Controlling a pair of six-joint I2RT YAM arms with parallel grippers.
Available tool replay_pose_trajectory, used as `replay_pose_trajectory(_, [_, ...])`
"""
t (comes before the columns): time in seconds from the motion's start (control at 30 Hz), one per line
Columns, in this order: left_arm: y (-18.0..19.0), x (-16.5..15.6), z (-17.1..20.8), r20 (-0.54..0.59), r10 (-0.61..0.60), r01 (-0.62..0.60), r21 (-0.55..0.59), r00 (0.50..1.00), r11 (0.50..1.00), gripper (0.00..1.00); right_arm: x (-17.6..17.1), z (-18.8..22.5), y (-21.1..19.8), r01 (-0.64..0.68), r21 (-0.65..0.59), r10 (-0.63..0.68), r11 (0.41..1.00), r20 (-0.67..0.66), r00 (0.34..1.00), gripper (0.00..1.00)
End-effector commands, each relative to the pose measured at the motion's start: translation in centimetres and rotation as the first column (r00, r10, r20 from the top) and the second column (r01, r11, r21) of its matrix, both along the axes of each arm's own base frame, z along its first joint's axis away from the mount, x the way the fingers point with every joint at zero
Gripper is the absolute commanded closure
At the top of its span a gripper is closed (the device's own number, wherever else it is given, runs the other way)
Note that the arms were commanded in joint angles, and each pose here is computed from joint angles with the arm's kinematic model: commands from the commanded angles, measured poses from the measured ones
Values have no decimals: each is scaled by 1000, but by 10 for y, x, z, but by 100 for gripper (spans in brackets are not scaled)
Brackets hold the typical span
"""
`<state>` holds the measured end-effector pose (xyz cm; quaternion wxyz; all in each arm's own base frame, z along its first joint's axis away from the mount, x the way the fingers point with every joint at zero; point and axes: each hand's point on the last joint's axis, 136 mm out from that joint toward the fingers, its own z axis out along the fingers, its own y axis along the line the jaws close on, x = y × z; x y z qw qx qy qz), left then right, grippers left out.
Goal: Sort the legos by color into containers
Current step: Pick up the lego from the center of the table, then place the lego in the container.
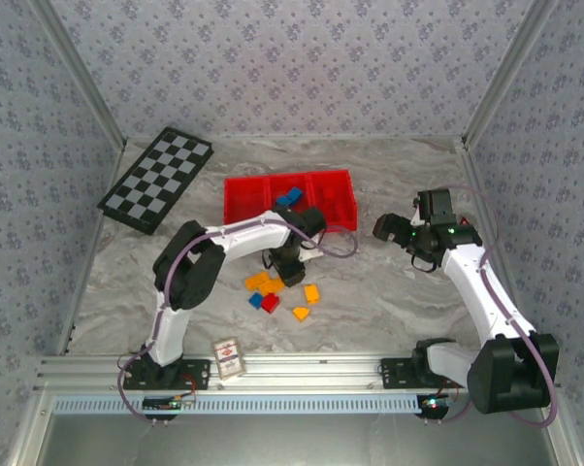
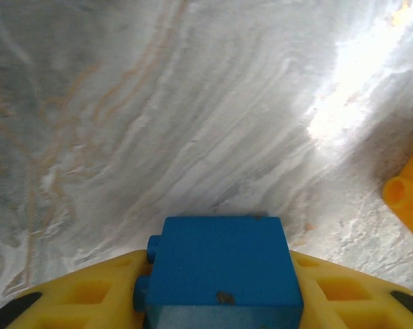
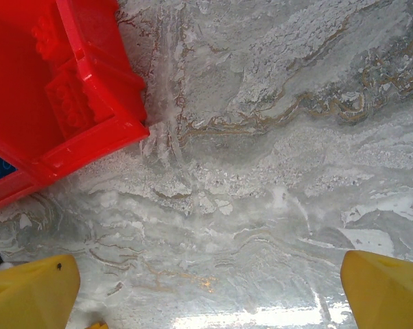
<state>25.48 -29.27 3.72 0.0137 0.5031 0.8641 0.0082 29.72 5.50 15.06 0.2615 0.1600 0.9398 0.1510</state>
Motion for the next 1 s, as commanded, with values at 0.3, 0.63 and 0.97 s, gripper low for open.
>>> replay_pose_trajectory(0.3, [-8,107,119,334,165,-112,-173,928,979,56,-3,0,-2,6,0,-6,1000,-2,1000,0])
replay_pose_trajectory(0.63, [-24,165,132,413,186,-124,-174,891,977,56,-12,-3,-3,-12,-6,12,1000,-29,1000,0])
replay_pose_trajectory(0.97, [-10,197,107,368,319,-236,-253,873,938,54,-14,-6,-11,3,1,-3,1000,-36,999,0])
